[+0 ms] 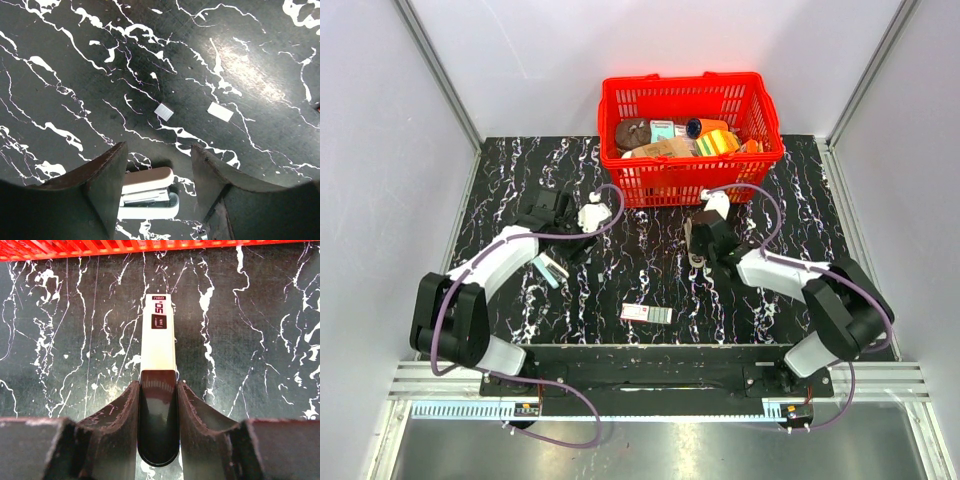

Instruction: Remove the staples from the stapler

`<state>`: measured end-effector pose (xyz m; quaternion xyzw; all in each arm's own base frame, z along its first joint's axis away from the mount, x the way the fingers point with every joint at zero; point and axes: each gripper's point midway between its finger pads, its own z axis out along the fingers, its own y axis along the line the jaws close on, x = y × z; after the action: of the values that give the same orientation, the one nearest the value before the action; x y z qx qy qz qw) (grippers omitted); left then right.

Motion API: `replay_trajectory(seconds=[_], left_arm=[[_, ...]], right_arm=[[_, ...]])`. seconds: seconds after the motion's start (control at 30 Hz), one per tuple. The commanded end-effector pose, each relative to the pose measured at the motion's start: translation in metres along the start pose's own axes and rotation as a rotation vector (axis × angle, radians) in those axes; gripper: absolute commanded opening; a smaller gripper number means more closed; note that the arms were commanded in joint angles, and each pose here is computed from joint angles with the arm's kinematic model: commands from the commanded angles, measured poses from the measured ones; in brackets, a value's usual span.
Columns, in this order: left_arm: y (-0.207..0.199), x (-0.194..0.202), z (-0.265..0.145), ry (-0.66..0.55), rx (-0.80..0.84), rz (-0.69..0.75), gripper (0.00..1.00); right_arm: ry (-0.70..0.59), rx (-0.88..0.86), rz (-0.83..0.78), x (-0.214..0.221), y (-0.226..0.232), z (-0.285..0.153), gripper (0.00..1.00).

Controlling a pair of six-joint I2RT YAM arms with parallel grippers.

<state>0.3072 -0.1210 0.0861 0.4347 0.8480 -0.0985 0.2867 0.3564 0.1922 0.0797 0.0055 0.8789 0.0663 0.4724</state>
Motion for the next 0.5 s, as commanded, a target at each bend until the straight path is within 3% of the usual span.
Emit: replay_trajectory(seconds=[0.0, 0.1, 0.13, 0.33, 0.47], left_arm=[[0.016, -0.007, 0.010, -0.027, -0.048, 0.042, 0.58], [0.020, -0.006, 0.018, -0.014, -0.051, 0.061, 0.58], [0.024, -0.005, 0.021, -0.006, -0.058, 0.061, 0.58], [0.028, 0.001, 0.033, 0.040, -0.048, 0.027, 0.56], [0.023, -0.011, 0.023, -0.016, 0.008, -0.054, 0.56]], right_arm=[[-0.076, 0.005, 0.069, -0.010, 0.005, 0.013, 0.00], [-0.036, 0.014, 0.071, 0.008, 0.002, 0.019, 0.01], [-0.028, 0.018, 0.075, 0.011, 0.002, 0.020, 0.06], [-0.030, 0.020, 0.102, 0.002, 0.005, 0.016, 0.55], [-0.066, 0.060, 0.124, -0.017, -0.002, 0.004, 0.71]])
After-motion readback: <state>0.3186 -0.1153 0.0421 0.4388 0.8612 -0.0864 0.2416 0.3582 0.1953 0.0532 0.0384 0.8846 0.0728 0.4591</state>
